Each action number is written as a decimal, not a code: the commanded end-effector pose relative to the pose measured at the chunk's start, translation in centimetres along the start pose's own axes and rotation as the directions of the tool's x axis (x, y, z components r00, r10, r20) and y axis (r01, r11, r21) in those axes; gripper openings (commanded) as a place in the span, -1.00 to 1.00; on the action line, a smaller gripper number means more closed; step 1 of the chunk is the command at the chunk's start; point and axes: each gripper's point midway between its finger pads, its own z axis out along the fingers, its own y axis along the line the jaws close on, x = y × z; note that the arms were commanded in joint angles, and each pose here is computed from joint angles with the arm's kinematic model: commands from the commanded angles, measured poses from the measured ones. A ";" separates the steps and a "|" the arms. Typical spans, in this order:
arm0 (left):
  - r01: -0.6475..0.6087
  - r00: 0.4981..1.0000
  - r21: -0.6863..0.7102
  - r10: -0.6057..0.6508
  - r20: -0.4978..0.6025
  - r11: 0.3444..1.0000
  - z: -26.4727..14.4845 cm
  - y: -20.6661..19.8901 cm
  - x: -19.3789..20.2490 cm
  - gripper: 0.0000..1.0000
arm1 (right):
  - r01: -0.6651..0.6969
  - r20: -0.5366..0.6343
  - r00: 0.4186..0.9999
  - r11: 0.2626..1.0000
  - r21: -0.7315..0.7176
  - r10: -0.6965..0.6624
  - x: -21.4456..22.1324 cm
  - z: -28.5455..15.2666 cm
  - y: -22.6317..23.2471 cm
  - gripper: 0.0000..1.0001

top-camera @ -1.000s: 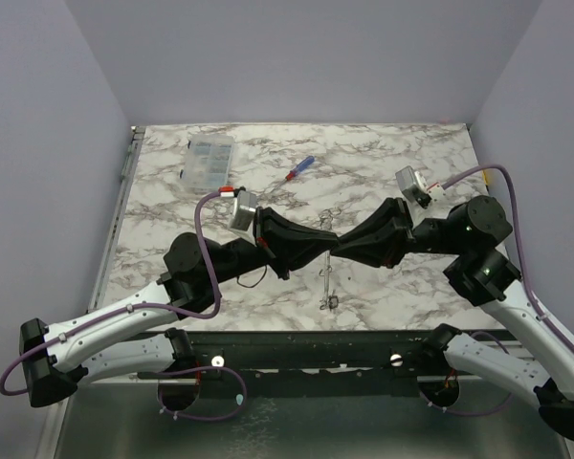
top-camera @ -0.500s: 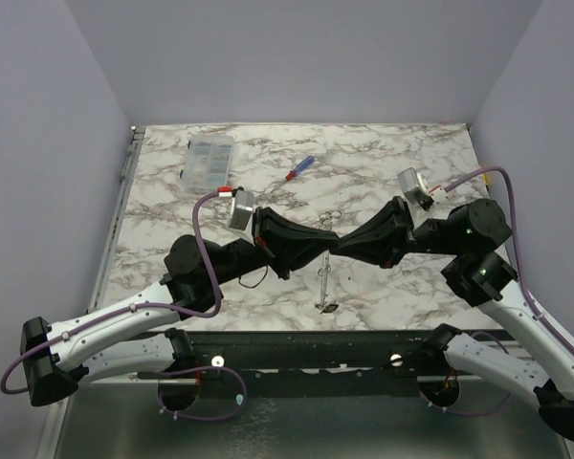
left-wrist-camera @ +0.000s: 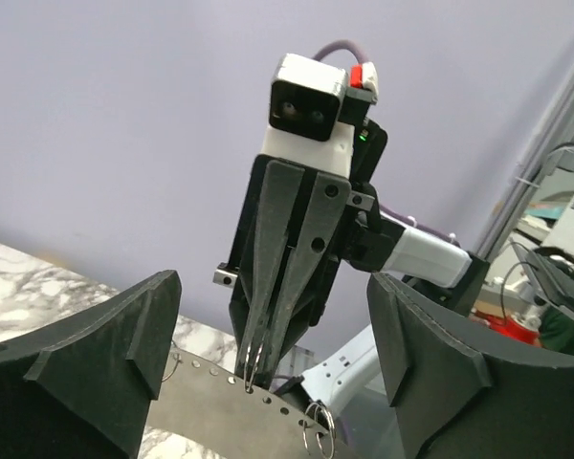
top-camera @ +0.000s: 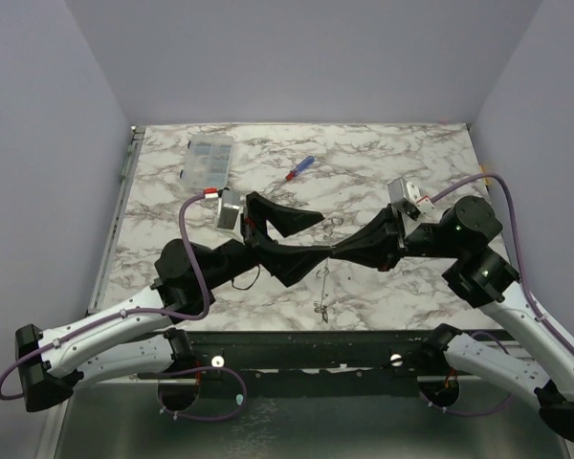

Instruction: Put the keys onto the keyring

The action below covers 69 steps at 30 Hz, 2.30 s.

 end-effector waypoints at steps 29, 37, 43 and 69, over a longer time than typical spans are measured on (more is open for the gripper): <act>-0.392 0.834 -0.122 0.296 -0.466 0.912 -6.5 5.2 5.2 0.79 | 0.829 -0.315 0.560 0.519 0.209 -0.766 3.4 -6.0 -6.6 -0.99; -0.504 0.709 -0.059 0.374 -0.598 0.862 -5.4 7.1 6.5 0.59 | 0.872 -0.351 0.477 0.482 0.079 -0.805 5.0 -6.0 -6.1 -0.99; -0.560 0.625 0.064 0.471 -0.622 0.826 -3.2 7.2 6.4 0.40 | 0.847 -0.316 0.511 0.531 0.025 -0.800 5.0 -5.7 -4.8 -0.99; -0.420 0.495 0.338 0.525 -0.692 0.842 -0.7 5.2 9.8 -0.13 | 0.692 -0.284 0.687 0.721 -0.021 -0.668 5.9 -5.2 -2.5 -0.99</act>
